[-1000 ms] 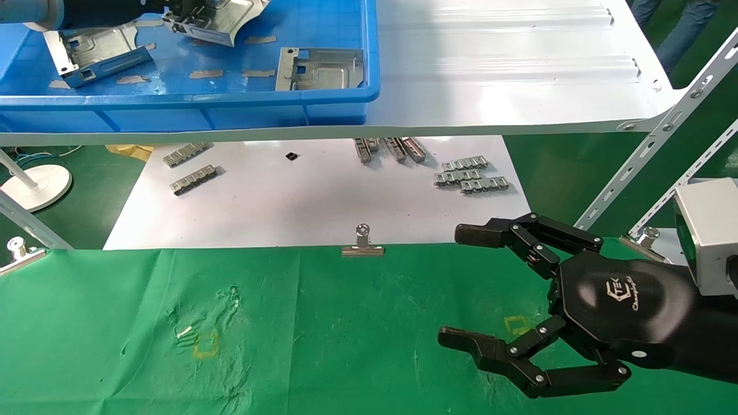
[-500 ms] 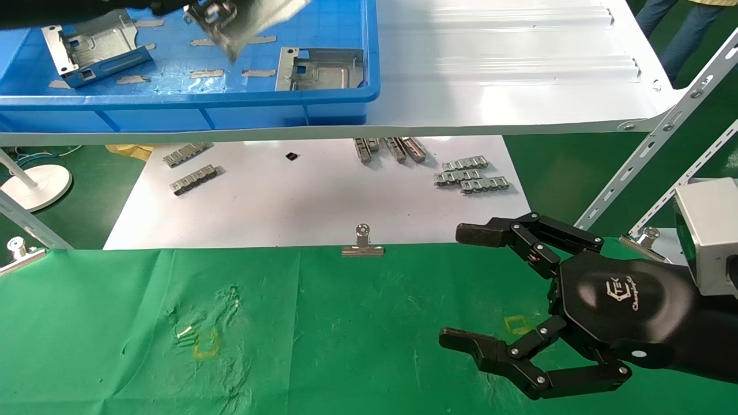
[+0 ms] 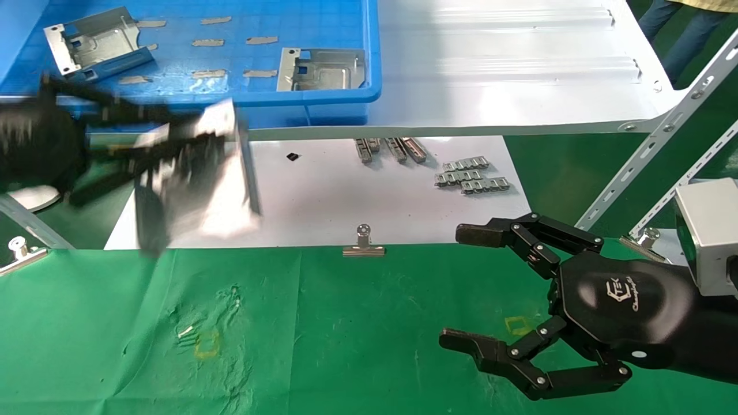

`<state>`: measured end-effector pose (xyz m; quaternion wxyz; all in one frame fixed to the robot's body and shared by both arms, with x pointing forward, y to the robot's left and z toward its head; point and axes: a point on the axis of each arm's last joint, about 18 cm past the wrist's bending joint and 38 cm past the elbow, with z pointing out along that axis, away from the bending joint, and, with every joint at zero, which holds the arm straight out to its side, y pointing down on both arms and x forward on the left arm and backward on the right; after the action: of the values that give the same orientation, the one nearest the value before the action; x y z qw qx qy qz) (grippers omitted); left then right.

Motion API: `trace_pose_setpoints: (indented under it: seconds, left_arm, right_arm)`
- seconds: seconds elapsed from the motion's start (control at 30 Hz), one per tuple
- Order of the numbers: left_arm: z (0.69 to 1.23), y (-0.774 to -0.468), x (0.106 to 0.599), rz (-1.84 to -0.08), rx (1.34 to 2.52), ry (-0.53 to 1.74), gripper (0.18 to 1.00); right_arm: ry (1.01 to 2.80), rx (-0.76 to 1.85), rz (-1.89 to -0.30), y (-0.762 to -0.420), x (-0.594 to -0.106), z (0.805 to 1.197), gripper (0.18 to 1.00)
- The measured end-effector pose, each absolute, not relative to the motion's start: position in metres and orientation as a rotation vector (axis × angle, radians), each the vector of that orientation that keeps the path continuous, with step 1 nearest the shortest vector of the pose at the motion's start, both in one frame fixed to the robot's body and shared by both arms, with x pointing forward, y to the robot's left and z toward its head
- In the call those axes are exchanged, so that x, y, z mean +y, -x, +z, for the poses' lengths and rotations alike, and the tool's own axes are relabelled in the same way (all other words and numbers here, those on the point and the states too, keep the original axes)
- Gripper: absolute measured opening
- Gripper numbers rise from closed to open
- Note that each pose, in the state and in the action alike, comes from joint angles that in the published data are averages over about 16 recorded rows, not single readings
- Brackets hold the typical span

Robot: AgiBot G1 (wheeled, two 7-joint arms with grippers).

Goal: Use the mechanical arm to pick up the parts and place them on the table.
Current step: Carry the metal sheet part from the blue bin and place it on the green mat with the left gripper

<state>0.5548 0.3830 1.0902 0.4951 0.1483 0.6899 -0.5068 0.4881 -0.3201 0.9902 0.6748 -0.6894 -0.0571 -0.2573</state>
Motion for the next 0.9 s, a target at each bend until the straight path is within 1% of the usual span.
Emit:
trace_pose_setpoints:
  seconds: [0.13,0.3,0.5,0.67,0.9]
  left_arm:
    - [1.047,-0.556,0.396,-1.134,1.753,-0.375,0.269]
    - [0.997,-0.568,0.408,-1.011,1.868,-0.393,0.269]
    - [0.956,-0.585,0.412,-0.926,1.968,-0.412,0.269]
    - [0.938,-0.596,0.409,-0.899,2.004,-0.428,0.269]
    - [0.93,-0.609,0.405,-0.888,1.994,-0.439,0.281]
  right_arm:
    - [1.551,-0.128,-0.579,-0.488,-0.32,0.99,1.0]
    - [1.551,-0.128,-0.579,-0.488,-0.32,0.99,1.0]
    - [1.551,-0.128,-0.579,-0.488,-0.32,0.99,1.0]
    - [1.551,-0.128,-0.579,-0.488,-0.32,0.99,1.0]
    - [1.551,-0.128,-0.579,-0.488,-0.32,0.99,1.0]
